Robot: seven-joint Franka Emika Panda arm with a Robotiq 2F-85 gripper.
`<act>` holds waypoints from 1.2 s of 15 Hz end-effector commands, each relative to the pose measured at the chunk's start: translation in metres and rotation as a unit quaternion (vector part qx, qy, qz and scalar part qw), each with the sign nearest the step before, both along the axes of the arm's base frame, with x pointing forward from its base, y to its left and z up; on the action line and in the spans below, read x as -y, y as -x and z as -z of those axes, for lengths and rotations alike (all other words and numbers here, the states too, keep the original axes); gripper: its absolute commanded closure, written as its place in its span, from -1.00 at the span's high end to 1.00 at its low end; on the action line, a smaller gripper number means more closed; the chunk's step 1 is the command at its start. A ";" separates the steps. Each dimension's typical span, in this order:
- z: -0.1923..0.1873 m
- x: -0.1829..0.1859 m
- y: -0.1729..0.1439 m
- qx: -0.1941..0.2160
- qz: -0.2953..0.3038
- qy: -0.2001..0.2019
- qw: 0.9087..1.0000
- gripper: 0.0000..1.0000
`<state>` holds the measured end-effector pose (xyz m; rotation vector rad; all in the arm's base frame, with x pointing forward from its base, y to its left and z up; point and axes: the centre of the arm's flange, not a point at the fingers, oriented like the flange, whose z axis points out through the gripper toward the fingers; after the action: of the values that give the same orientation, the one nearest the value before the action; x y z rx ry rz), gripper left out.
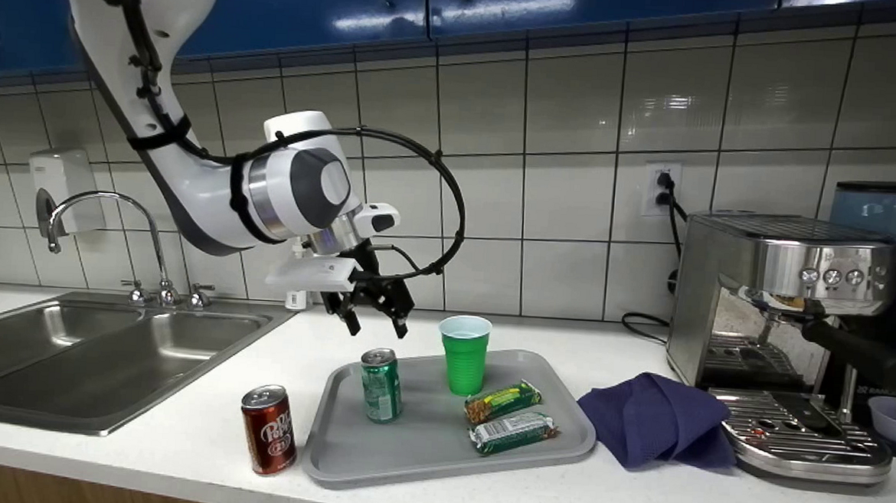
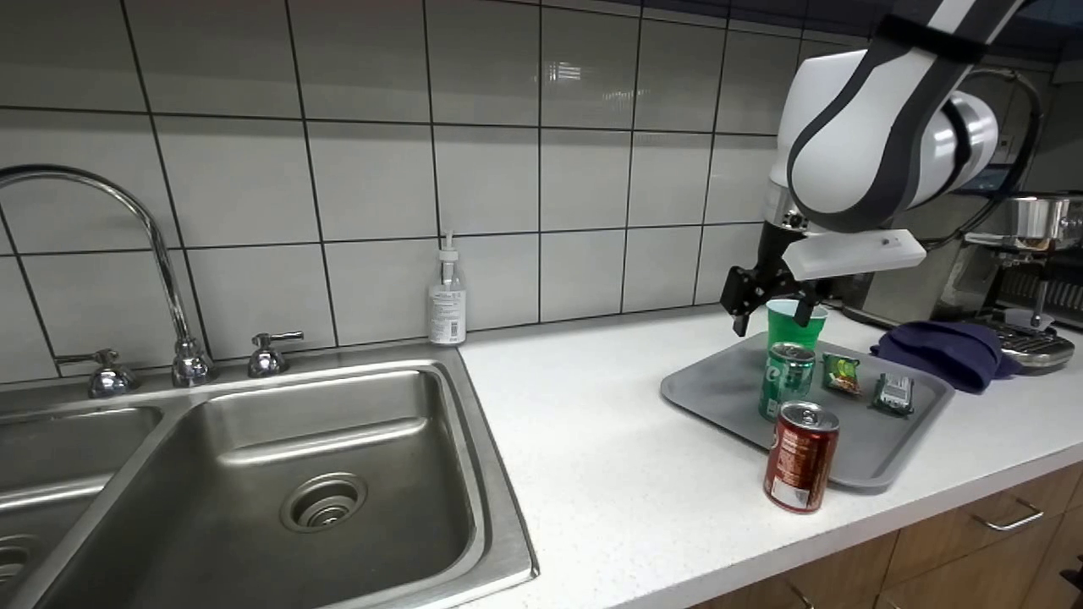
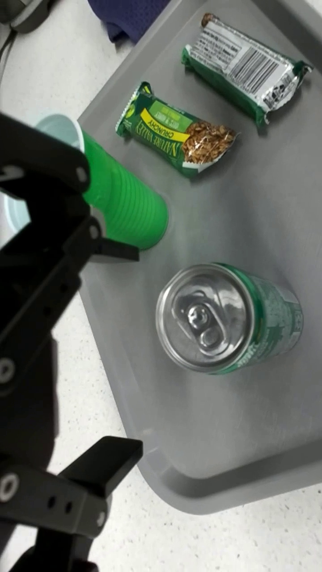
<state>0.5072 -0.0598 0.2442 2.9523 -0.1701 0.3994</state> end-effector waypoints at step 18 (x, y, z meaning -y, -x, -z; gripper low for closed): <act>-0.036 -0.027 0.008 0.032 -0.026 -0.007 0.999 1.00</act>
<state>0.4988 -0.0326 0.2806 2.9647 -0.1051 0.5013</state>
